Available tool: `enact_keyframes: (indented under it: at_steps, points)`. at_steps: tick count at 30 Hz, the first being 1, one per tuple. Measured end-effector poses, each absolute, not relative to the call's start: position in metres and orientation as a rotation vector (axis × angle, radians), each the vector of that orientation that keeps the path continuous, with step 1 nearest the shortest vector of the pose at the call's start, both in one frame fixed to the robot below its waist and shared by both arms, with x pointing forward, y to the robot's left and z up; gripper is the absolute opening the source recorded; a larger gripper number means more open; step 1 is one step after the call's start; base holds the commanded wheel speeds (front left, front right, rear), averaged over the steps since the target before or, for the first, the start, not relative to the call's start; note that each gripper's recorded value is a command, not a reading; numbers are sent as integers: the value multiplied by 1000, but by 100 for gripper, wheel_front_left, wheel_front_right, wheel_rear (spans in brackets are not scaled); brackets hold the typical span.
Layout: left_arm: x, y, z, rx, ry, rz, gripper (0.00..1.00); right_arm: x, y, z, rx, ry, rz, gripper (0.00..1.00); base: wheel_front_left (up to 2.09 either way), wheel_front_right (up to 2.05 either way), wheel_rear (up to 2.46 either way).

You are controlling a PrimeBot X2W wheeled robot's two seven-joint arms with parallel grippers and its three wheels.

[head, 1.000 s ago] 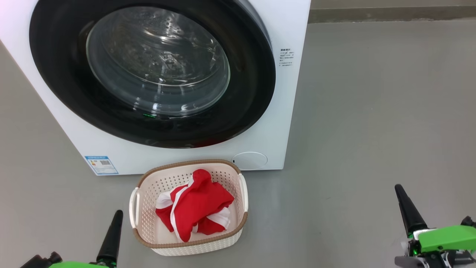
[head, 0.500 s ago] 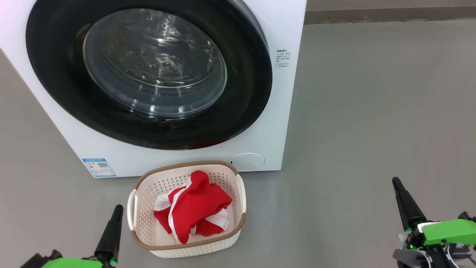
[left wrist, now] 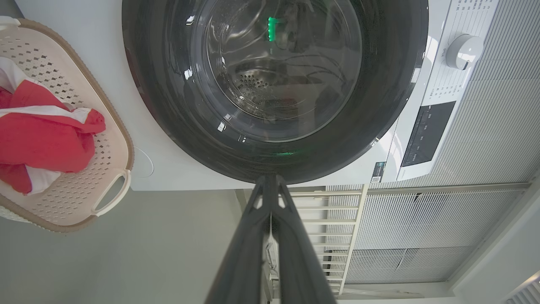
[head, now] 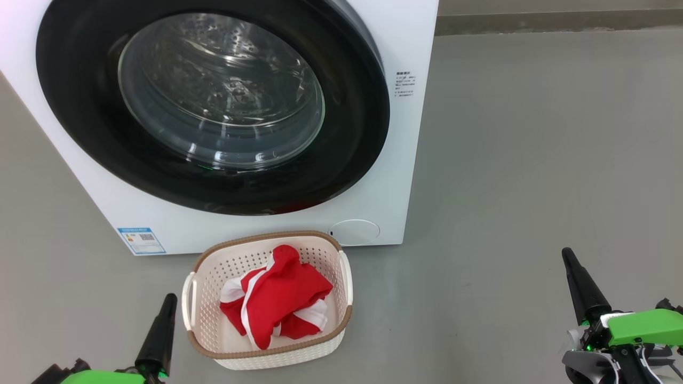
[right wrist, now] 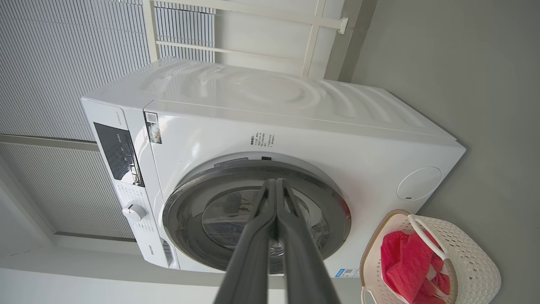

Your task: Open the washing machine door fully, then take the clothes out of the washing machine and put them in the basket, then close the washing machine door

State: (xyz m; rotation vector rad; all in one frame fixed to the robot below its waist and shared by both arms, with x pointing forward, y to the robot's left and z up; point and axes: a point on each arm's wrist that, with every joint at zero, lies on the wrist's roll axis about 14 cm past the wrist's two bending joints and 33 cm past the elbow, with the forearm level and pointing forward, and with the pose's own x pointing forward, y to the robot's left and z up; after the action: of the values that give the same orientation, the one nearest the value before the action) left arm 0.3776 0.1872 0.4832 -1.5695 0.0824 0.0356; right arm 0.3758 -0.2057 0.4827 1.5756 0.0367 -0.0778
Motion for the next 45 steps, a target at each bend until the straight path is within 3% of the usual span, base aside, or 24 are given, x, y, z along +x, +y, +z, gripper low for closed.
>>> enact_keyframes:
  at_steps: [45]
  points:
    - [378, 187, 483, -1573, 83, 36, 0, 376, -206, 483, 1576, 36, -78, 0, 0, 0, 0]
